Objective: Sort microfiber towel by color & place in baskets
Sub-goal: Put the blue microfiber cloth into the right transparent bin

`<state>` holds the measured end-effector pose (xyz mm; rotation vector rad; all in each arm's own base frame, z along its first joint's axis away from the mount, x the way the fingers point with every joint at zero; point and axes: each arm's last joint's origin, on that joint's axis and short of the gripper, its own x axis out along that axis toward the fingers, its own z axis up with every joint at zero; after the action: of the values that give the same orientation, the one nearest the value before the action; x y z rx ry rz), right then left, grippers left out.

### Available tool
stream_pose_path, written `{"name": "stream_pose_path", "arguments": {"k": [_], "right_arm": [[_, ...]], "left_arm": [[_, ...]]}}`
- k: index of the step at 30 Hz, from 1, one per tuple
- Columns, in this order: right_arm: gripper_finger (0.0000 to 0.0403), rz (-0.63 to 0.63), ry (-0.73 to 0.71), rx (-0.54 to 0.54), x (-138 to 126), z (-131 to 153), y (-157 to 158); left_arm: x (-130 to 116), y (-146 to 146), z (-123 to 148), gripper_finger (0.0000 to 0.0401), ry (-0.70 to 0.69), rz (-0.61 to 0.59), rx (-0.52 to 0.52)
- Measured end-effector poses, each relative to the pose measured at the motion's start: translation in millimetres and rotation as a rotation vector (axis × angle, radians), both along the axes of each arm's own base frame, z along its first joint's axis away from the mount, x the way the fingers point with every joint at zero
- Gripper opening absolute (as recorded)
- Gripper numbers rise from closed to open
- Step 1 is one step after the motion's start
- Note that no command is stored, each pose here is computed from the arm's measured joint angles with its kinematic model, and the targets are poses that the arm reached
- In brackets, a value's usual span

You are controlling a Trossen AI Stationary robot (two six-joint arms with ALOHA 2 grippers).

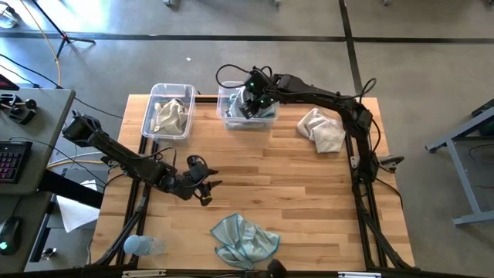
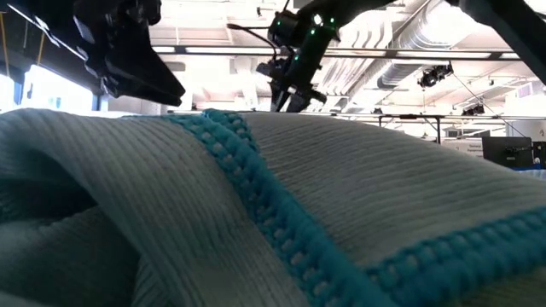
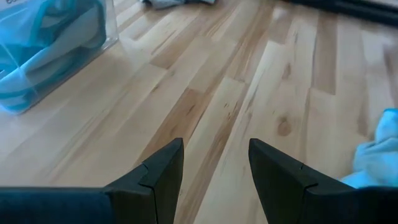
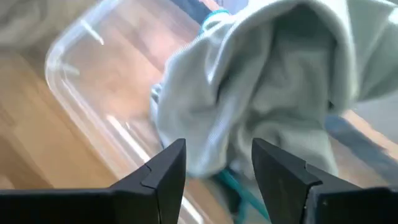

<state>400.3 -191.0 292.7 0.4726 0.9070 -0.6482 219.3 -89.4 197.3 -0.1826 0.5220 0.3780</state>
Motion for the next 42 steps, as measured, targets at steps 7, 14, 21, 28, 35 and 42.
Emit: {"name": "stream_pose_path", "arguments": {"k": [7,14,21,28,35,42], "right_arm": [[0.017,0.103,0.107,-0.061,-6,13,29],[0.0093,0.18,0.11,-0.124,-6,28,58],[0.0005,0.243,0.133,-0.138,-4,33,87],[0.0005,0.341,0.108,-0.166,5,24,131],[0.0002,0.383,-0.031,-0.174,-21,-24,170],[0.0001,0.359,-0.214,-0.129,-86,-56,205]], "left_arm": [[3,-1,4,0.017,-0.049,0.0,-0.024],[4,-2,5,0.017,-0.069,-0.003,-0.035],[5,-4,6,0.017,-0.072,-0.042,-0.071],[4,-6,6,0.017,-0.065,-0.063,-0.083],[1,-13,6,0.017,-0.064,-0.088,-0.093],[4,-9,5,0.017,-0.06,-0.073,-0.081]]}}
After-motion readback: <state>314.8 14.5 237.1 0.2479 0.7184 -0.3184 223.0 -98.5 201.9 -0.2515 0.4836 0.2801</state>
